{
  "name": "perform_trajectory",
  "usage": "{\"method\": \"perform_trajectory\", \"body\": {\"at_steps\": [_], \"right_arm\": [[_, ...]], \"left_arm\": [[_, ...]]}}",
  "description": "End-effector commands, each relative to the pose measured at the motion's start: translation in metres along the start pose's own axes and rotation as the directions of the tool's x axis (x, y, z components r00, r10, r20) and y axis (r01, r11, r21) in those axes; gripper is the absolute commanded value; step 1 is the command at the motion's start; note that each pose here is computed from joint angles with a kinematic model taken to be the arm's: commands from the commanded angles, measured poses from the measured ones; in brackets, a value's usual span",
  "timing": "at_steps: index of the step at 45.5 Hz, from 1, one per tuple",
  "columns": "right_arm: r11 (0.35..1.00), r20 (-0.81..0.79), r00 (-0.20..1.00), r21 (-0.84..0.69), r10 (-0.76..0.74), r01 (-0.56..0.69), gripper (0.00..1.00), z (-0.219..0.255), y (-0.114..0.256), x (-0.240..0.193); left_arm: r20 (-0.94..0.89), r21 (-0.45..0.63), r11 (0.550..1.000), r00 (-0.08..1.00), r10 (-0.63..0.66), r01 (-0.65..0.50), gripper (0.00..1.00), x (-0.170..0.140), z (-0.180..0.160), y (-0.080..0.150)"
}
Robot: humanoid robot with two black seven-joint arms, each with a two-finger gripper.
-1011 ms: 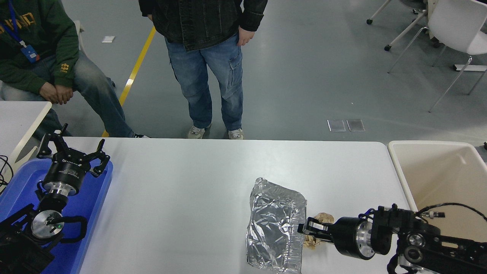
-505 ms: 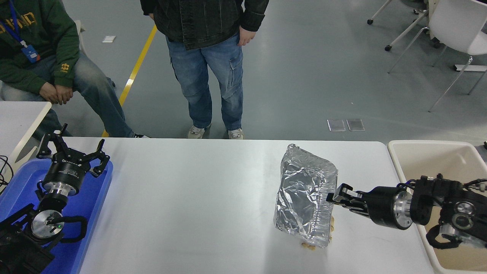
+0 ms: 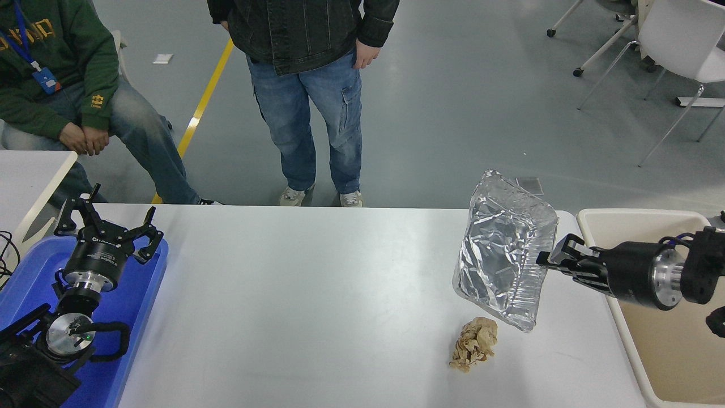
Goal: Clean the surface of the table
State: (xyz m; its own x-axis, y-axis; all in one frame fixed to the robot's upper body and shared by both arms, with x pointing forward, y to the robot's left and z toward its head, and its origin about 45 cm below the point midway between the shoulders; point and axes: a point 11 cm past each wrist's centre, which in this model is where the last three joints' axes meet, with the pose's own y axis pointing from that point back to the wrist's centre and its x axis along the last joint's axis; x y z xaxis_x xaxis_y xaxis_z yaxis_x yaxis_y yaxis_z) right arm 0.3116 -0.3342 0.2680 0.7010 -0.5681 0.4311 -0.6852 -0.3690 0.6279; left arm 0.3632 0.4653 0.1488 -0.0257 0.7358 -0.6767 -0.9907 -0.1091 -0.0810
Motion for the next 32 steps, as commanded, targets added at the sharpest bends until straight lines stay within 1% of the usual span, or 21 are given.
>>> {"method": "perform_trajectory", "body": {"at_steps": [1, 32], "right_arm": [[0.999, 0.004, 0.999, -0.007, 0.033, -0.033, 0.00, 0.007, 0.012, 0.014], [0.984, 0.049, 0.985, -0.083, 0.164, -0.160, 0.00, 0.061, 0.027, 0.057]], "left_arm": [[0.000, 0.000, 1.000, 1.000, 0.000, 0.000, 1.00, 0.000, 0.000, 0.000], [-0.001, 0.000, 1.000, 1.000, -0.001, 0.001, 1.00, 0.000, 0.000, 0.000]]}}
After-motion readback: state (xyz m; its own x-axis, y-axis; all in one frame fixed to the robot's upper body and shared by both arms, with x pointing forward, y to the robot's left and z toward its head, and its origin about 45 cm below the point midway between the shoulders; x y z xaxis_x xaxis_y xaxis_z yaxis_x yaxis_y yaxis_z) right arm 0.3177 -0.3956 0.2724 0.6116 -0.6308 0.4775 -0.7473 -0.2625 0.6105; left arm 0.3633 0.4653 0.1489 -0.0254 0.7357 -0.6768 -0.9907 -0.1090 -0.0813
